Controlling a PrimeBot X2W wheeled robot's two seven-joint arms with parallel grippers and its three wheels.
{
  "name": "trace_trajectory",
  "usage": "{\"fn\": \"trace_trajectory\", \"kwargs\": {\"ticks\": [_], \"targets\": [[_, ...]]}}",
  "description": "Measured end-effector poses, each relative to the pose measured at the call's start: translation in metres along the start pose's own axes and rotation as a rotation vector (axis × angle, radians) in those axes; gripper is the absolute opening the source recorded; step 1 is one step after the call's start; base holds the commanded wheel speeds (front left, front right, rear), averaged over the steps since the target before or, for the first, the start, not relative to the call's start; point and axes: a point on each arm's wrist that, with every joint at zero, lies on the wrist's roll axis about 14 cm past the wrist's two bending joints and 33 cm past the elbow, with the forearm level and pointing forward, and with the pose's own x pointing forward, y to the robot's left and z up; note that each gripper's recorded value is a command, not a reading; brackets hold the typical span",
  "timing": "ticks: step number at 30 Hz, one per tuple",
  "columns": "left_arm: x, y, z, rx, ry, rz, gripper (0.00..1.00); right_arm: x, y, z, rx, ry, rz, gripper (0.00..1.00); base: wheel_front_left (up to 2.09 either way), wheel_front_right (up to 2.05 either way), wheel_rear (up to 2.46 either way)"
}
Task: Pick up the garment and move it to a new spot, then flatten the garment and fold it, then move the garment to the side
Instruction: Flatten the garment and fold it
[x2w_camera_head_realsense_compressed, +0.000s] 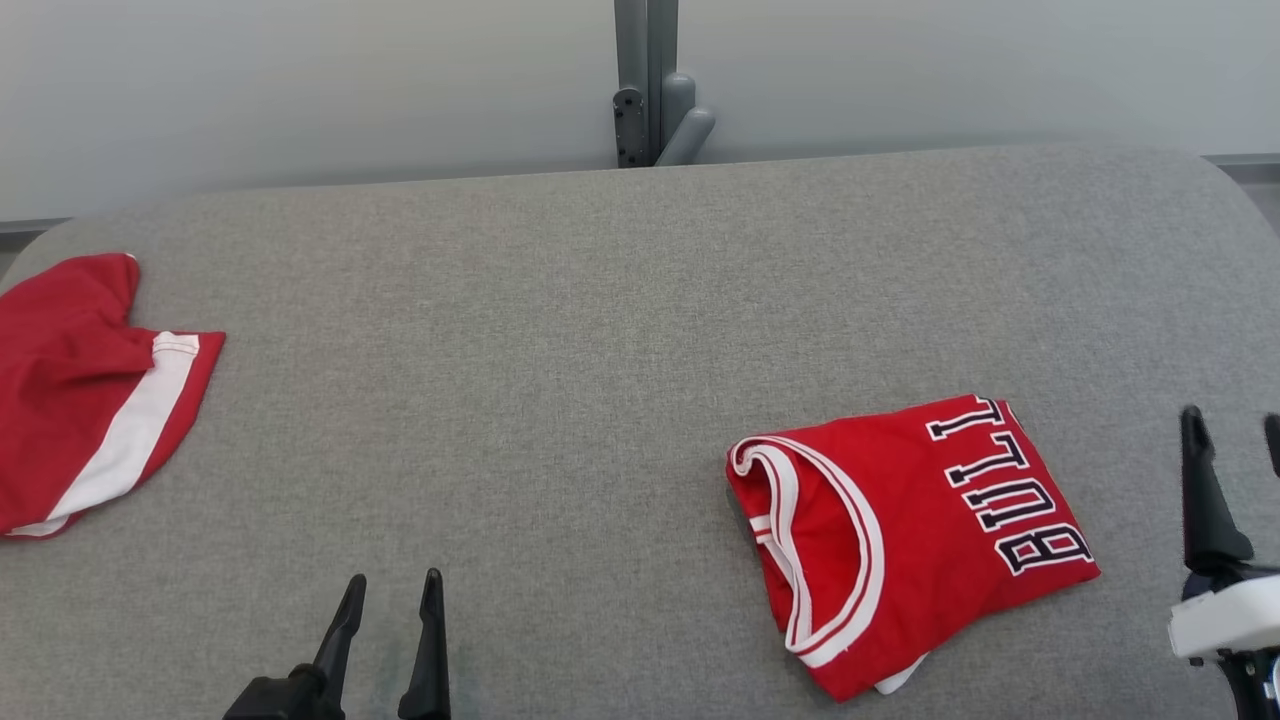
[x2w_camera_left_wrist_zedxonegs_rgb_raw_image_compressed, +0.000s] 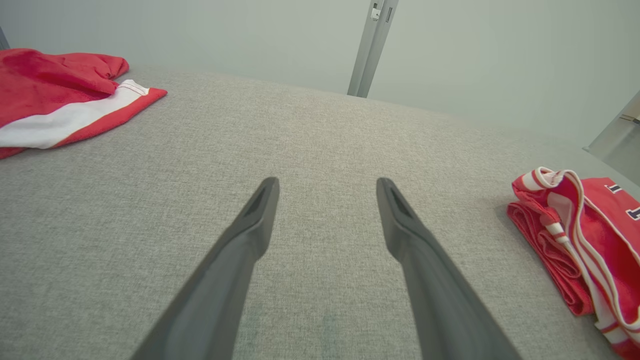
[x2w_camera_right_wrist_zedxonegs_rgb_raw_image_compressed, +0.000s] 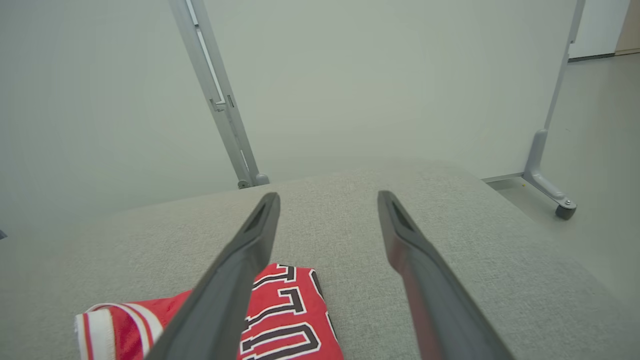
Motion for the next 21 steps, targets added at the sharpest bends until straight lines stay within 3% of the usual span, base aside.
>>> {"fn": "trace_trajectory", "kwargs": {"ticks": [6,10,14,21], "targets": [[-0.010,0.006,0.003,0.012,-0.012,0.022,1.00,-0.025,-0.042,-0.039,-0.125,0.014,-0.111,1.00,0.00,0.00,0.00],[-0.015,0.015,0.006,0.024,-0.024,0.052,1.00,-0.032,-0.048,-0.065,-0.220,0.098,-0.102,1.00,0.00,0.00,0.00],[-0.021,0.021,0.009,0.038,-0.033,0.072,1.00,-0.030,-0.049,-0.052,-0.227,0.049,-0.132,1.00,0.00,0.00,0.00],[-0.030,0.031,0.012,0.040,-0.046,0.106,1.00,-0.039,-0.040,-0.062,-0.222,0.074,-0.131,1.00,0.00,0.00,0.00]]}}
